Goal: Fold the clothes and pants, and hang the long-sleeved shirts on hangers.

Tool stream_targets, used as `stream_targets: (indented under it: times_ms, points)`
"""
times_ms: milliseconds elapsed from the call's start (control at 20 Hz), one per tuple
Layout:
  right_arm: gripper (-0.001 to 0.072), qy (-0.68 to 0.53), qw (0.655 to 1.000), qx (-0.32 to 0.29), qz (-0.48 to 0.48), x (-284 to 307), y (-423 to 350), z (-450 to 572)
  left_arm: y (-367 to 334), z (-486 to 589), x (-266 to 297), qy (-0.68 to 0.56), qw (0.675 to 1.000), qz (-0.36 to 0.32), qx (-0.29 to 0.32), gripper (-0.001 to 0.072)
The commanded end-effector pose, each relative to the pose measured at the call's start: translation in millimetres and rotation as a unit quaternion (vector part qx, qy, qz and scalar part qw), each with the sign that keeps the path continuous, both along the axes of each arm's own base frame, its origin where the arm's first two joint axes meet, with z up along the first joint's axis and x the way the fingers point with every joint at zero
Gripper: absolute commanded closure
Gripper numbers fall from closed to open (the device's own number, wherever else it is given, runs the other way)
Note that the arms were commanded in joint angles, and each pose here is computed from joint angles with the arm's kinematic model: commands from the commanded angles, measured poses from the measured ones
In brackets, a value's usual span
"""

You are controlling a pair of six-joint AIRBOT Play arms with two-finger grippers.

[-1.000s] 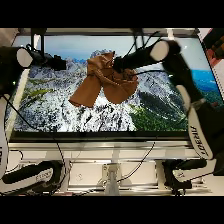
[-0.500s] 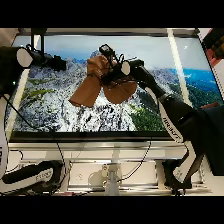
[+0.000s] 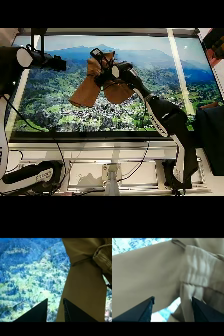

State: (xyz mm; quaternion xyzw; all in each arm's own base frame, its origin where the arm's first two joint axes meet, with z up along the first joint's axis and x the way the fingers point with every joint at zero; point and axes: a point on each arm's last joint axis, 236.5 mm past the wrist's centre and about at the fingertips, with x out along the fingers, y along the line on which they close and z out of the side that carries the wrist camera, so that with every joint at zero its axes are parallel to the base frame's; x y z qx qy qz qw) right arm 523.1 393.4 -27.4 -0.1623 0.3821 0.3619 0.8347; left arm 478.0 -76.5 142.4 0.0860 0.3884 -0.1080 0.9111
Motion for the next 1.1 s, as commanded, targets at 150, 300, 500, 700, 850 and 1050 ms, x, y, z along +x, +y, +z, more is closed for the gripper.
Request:
stream_targets:
  times_ms: [150,300,500,700,850,1050]
  points:
    - [0.0206,-0.068,0.998,-0.006,0.003,20.4,18.5,-19.0,-7.7,-4.7,-6.5,0.02,1.0,0.002,-0.023,0.0466]
    - [0.0207,-0.075,0.997,-0.032,-0.019,30.9,1.6,-26.2,-6.8,-4.7,-6.3,0.02,1.0,0.003,-0.023,0.0466]
    - [0.0208,-0.116,0.992,-0.046,-0.016,43.5,-2.7,-16.3,-6.8,-4.7,-6.4,0.02,1.0,0.003,-0.023,0.0466]
    - [0.0208,-0.125,0.991,-0.042,-0.017,45.0,-2.2,-6.7,-6.8,-4.8,-6.5,0.02,1.0,0.003,-0.023,0.0466]
    - [0.0092,-0.147,0.989,-0.032,-0.014,49.1,1.3,10.3,-6.8,-4.8,-6.5,0.02,1.0,0.003,-0.023,0.0466]
    - [0.0054,-0.15,0.988,-0.027,-0.016,49.2,1.7,16.3,-6.8,-4.8,-6.5,0.02,1.0,0.003,-0.023,0.0466]
